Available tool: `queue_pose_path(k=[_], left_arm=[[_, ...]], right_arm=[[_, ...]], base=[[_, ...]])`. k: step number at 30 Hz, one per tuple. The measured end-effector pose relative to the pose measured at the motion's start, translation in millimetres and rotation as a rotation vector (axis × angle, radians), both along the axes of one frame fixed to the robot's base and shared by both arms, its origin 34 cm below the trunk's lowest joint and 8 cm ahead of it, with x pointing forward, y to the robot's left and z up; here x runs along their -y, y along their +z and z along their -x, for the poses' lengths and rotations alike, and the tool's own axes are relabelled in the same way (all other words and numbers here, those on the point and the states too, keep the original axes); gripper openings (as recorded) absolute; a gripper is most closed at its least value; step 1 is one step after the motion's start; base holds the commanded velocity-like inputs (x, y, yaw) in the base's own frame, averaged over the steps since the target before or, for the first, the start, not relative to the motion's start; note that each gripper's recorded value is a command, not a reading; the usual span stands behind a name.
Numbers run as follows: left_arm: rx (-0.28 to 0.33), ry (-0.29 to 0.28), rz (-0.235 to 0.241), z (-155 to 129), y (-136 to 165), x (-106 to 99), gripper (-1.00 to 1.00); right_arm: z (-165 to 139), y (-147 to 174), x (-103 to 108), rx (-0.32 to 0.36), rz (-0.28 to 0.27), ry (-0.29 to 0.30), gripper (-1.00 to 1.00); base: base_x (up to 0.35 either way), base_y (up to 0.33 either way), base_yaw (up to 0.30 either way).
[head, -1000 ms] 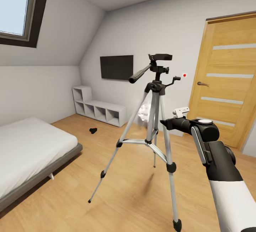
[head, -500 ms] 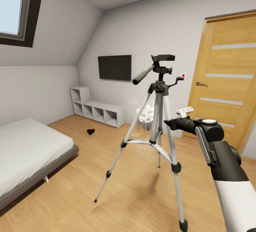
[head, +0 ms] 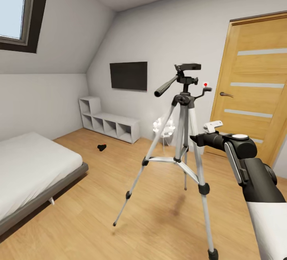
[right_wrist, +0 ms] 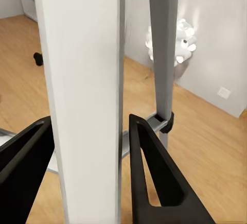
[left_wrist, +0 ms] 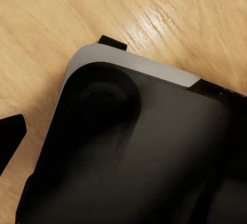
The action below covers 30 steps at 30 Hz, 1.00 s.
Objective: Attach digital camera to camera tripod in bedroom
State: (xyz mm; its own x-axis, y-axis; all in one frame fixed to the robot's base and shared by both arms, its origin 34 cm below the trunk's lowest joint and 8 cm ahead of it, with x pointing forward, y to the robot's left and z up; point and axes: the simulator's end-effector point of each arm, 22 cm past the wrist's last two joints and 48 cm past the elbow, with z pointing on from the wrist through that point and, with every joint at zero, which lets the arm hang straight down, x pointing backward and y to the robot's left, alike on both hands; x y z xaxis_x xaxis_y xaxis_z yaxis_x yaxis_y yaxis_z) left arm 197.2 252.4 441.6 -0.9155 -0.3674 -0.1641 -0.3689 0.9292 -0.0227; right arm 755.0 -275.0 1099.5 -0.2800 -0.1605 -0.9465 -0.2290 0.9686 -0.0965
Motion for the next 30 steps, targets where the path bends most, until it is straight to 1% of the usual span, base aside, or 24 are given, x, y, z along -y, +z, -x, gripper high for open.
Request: queue_pose_path(k=[6, 16, 21, 30], left_arm=[[0.001, -0.001, 0.0, -0.2, 0.0, 0.0, 1.0], [0.001, -0.002, -0.001, -0.2, 0.0, -0.1, 1.0], [0.001, -0.002, -0.001, -0.3, 0.0, -0.1, 1.0], [0.001, -0.002, 0.001, -0.3, 0.0, 1.0, 1.0]], right_arm=[[-1.5, -3.0, 9.1, -0.009, -0.016, -0.017, -1.0], [-1.6, -3.7, 10.8, -0.012, -0.023, -0.019, -1.0], [-1.8, -3.8, 11.5, -0.012, -0.021, -0.021, -1.0], [-1.9, -3.9, 11.9, -0.012, -0.02, -0.023, -1.0]], base=[[0.0, 0.0, 0.0], [-0.001, -0.016, 0.0], [-0.044, -0.183, 0.0], [-0.076, -0.248, 0.0]])
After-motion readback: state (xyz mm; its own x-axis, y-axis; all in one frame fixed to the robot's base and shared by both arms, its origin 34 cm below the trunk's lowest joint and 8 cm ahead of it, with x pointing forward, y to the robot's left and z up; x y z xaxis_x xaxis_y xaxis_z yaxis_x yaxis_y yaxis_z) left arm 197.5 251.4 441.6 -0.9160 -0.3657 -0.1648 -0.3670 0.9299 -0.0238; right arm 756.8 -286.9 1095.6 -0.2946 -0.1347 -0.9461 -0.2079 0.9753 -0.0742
